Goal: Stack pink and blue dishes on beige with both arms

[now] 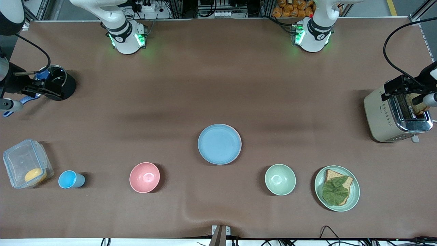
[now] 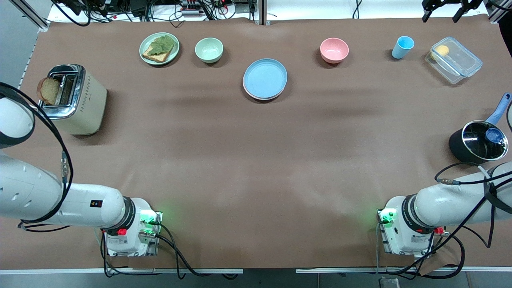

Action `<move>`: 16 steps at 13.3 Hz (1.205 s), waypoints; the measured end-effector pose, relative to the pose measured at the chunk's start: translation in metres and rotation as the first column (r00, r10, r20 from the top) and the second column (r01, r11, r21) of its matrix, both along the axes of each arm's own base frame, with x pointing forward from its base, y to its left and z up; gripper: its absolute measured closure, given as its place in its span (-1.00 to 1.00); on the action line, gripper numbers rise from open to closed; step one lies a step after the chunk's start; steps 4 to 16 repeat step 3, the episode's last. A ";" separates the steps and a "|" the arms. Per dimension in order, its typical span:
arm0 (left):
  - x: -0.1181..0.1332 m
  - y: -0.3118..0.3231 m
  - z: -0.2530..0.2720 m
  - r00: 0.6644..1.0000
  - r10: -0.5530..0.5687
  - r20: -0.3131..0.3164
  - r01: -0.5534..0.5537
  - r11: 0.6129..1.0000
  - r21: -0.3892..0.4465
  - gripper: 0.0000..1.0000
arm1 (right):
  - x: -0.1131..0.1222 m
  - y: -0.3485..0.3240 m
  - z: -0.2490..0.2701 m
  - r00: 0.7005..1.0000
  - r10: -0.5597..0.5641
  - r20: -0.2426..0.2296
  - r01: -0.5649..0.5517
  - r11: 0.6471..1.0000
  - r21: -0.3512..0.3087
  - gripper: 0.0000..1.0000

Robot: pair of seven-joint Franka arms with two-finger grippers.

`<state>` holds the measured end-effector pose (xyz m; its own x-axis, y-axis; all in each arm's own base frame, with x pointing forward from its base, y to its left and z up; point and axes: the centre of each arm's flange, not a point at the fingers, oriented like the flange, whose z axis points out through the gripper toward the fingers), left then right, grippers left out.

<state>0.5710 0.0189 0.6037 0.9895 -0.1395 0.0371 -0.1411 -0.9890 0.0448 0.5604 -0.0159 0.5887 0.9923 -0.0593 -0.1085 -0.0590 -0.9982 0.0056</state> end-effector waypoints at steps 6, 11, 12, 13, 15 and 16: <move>0.000 0.001 0.000 1.000 0.001 -0.001 -0.001 1.000 0.000 -1.00 | 0.000 0.000 0.000 1.000 -0.014 0.003 0.014 1.000 -0.001 -1.00; 0.000 0.001 0.000 1.000 0.001 -0.001 -0.001 1.000 0.000 -1.00 | 0.000 0.000 0.000 1.000 -0.014 0.003 0.014 1.000 -0.001 -1.00; 0.000 0.001 0.000 1.000 0.001 -0.001 -0.001 1.000 0.000 -1.00 | 0.000 0.000 0.000 1.000 -0.014 0.003 0.014 1.000 -0.001 -1.00; 0.000 0.001 0.000 1.000 0.001 -0.001 -0.001 1.000 0.000 -1.00 | 0.000 0.000 0.000 1.000 -0.014 0.003 0.014 1.000 -0.001 -1.00; 0.000 0.001 0.000 1.000 0.001 -0.001 -0.001 1.000 0.000 -1.00 | 0.000 0.000 0.000 1.000 -0.014 0.003 0.014 1.000 -0.001 -1.00; 0.000 0.001 0.000 1.000 0.001 -0.001 -0.001 1.000 0.000 -1.00 | 0.000 0.000 0.000 1.000 -0.014 0.003 0.014 1.000 -0.001 -1.00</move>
